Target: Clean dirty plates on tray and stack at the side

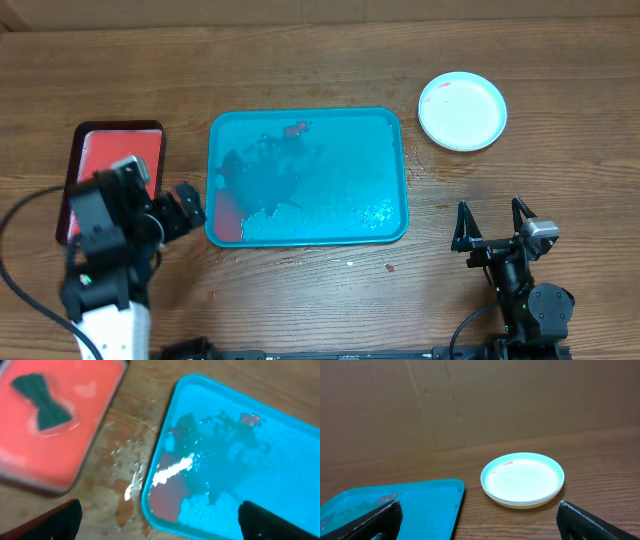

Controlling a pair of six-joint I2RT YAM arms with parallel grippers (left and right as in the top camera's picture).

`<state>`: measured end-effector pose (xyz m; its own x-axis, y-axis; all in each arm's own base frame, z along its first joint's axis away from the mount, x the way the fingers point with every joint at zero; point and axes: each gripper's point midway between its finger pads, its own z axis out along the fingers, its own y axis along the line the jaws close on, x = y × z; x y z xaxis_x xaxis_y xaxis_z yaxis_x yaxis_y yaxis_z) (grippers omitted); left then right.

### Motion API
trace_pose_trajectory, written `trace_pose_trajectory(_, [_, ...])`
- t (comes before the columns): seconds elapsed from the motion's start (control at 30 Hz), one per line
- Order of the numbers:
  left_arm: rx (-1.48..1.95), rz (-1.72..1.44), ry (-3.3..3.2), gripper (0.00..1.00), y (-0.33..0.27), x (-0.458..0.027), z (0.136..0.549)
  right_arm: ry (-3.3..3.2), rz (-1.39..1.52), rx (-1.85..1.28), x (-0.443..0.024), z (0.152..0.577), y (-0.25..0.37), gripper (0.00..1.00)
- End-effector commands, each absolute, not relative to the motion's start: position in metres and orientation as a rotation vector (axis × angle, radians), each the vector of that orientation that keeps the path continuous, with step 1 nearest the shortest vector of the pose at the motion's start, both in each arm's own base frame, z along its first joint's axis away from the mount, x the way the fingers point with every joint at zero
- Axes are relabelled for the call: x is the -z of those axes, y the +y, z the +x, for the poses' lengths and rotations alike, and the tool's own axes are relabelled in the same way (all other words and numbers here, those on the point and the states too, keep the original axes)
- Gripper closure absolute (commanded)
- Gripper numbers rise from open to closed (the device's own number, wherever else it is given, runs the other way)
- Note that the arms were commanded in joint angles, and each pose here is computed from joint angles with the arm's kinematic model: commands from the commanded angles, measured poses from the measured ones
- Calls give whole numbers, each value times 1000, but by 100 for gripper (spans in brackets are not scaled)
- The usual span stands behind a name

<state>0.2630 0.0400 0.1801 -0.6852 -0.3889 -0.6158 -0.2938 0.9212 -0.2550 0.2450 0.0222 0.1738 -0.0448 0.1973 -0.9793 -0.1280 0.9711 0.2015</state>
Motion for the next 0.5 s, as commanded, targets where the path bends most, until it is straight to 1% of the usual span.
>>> trace_pose_trajectory(0.0, [232, -408, 2298, 0, 25, -166, 258, 1589, 45, -265, -172, 245, 24, 0])
trace_pose_trajectory(0.23, [243, -308, 2094, 0, 15, -137, 252, 1589, 45, -265, -172, 245, 24, 0])
trace_pose_trajectory(0.47, [241, -174, 1817, 0, 3, -145, 258, 1589, 45, -265, -172, 245, 24, 0])
